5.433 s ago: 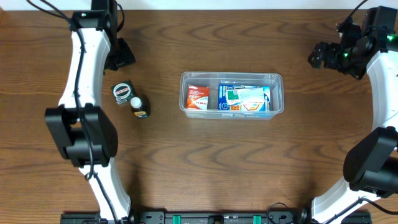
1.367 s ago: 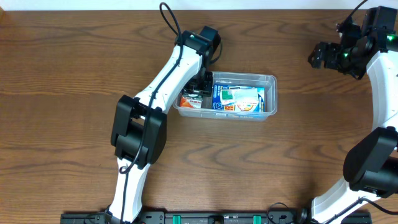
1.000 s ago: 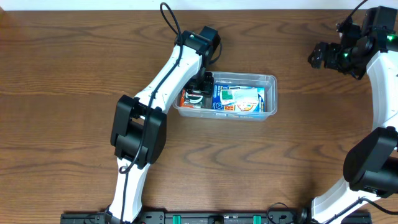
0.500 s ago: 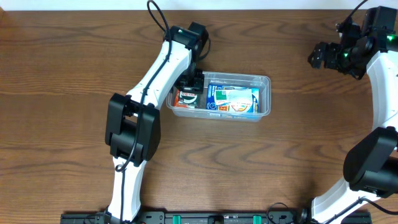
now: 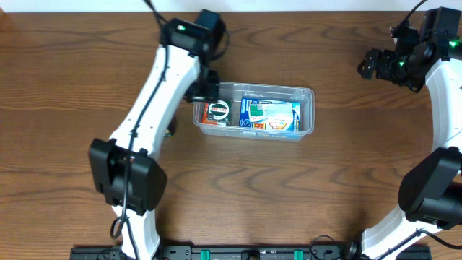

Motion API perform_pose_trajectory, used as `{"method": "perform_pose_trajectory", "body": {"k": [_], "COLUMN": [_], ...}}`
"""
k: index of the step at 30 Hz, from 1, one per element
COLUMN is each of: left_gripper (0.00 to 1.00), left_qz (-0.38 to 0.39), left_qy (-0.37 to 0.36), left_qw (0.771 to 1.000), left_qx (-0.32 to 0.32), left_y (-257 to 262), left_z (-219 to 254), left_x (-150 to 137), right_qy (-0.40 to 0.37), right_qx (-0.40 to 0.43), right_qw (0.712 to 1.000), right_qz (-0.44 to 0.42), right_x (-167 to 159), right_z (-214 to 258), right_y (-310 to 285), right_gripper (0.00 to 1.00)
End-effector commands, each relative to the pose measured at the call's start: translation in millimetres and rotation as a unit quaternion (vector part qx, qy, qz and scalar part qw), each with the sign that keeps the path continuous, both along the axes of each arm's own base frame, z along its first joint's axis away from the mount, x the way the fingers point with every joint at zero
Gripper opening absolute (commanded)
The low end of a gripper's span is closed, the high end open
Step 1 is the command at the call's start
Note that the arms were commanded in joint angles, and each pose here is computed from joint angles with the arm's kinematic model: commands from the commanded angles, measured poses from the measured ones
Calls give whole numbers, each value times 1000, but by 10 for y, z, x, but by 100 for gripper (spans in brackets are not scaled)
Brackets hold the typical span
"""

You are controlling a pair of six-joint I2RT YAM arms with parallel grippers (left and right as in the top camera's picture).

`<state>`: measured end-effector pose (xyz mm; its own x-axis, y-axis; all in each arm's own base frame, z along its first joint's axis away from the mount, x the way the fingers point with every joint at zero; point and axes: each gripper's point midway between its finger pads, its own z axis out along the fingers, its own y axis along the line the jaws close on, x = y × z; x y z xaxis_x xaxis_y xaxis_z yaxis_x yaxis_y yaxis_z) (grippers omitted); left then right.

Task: Pack container
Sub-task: 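Move the left gripper to the brown bottle, then grasp the brown bottle by its body with the left gripper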

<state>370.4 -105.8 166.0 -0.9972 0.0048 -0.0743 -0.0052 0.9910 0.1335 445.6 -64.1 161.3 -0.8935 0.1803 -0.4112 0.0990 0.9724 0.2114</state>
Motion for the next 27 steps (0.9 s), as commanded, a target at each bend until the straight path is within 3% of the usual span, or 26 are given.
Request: {"method": "perform_pose_trajectory", "body": {"k": [1,11,19,26,27], "left_gripper": [74,69,69,68,65], "left_qz": [43,139,142,143,144], "left_qy": [8,74,107,96,93], "left_qw": [999,987,984,985,985], "left_qx": [27,-21,-27,-30,-31], "left_y": [350,782,777,791,790], "left_z": [-67,-429,-847,-974,-977], "left_x": [44,-126,-290,-249,-231], "right_qy": [0,0,0,0,0], "right_qx": [1,1,1,1,2], "right_qw": [1000,1000,1000,1000,1000], "right_qz": [-4,-4,-4,-4,-4], "right_x": [5,5,5,5,5], "right_z": [4,4,4,4,4], "right_y": [-17,-17,-18,-17,-17], "right_gripper": [99,99,99,99,99]}}
